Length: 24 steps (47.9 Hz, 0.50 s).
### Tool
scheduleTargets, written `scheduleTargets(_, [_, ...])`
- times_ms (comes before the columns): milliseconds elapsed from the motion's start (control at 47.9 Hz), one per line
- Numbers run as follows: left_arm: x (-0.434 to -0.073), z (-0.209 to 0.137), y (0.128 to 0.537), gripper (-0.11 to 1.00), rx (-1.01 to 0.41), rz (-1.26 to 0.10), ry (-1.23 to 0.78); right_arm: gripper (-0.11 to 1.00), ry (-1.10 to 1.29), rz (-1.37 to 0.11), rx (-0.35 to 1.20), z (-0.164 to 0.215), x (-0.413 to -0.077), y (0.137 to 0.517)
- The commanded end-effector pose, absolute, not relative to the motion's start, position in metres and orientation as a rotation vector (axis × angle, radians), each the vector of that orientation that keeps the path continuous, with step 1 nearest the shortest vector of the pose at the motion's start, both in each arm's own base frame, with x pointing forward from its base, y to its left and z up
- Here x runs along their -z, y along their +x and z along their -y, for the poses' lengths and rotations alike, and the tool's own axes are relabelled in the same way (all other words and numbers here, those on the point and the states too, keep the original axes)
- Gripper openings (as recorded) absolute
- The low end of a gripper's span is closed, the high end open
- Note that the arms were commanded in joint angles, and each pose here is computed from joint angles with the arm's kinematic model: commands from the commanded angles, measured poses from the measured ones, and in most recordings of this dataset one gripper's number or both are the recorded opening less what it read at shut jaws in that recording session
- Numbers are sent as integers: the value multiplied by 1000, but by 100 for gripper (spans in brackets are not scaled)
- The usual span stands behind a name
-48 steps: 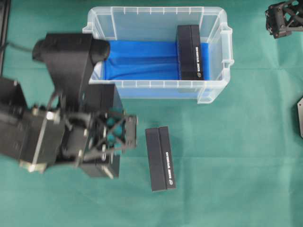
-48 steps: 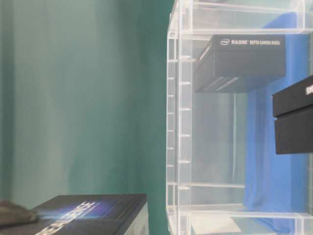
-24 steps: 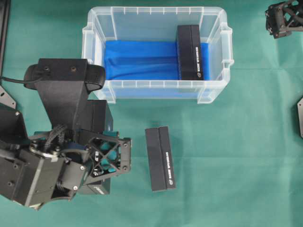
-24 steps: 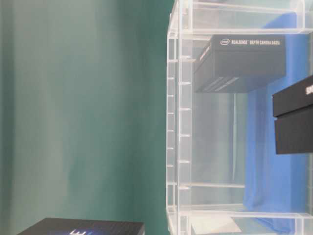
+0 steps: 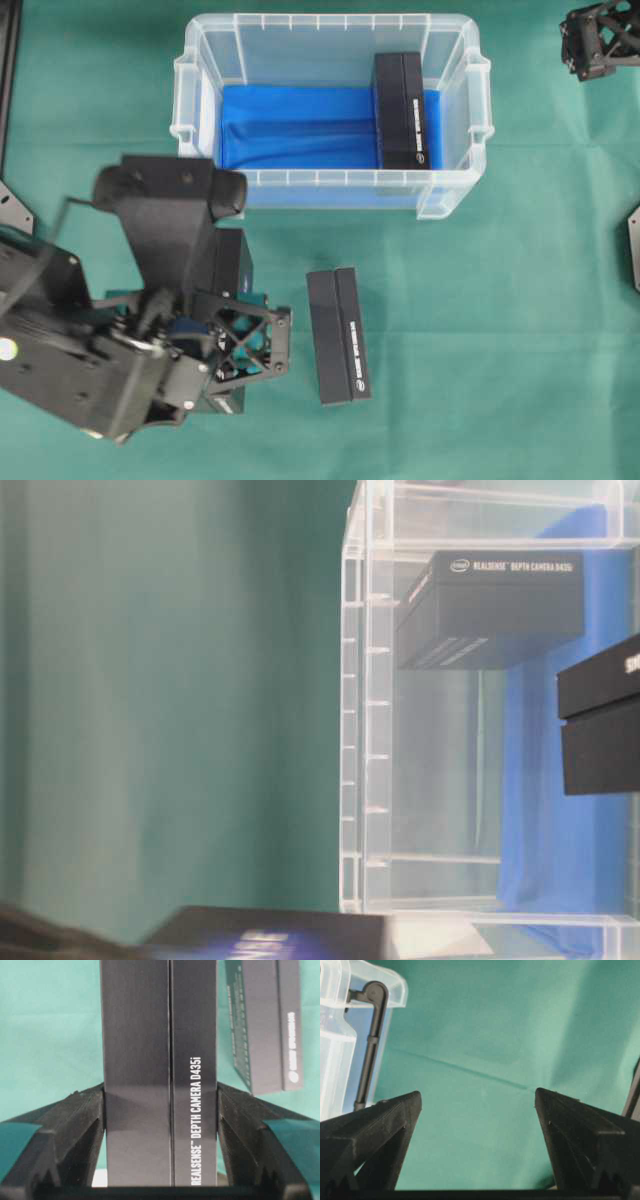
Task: Take out the box from the case.
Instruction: 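Carry the box forward and lower it onto the cloth left of the middle box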
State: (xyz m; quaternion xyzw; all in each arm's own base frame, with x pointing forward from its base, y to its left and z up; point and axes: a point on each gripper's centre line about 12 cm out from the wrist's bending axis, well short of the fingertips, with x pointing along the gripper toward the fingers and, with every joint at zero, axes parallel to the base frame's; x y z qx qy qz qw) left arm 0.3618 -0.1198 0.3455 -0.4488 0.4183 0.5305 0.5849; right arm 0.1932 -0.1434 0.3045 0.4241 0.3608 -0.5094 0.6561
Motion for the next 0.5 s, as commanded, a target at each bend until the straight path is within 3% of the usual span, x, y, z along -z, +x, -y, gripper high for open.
scheduleTargets(0, [-344, 119, 357, 61, -1220, -964, -1063, 91, 958, -800, 1145, 143, -309, 193])
scheduleTargets(167, [-306, 117, 350, 61, -1258, -962, -1067, 91, 958, -803, 1146, 143, -309, 193])
scheduleTargets(481, [-222, 119, 351, 61, -1204, -951, -1121, 91, 959, -819, 1153, 142, -308, 192])
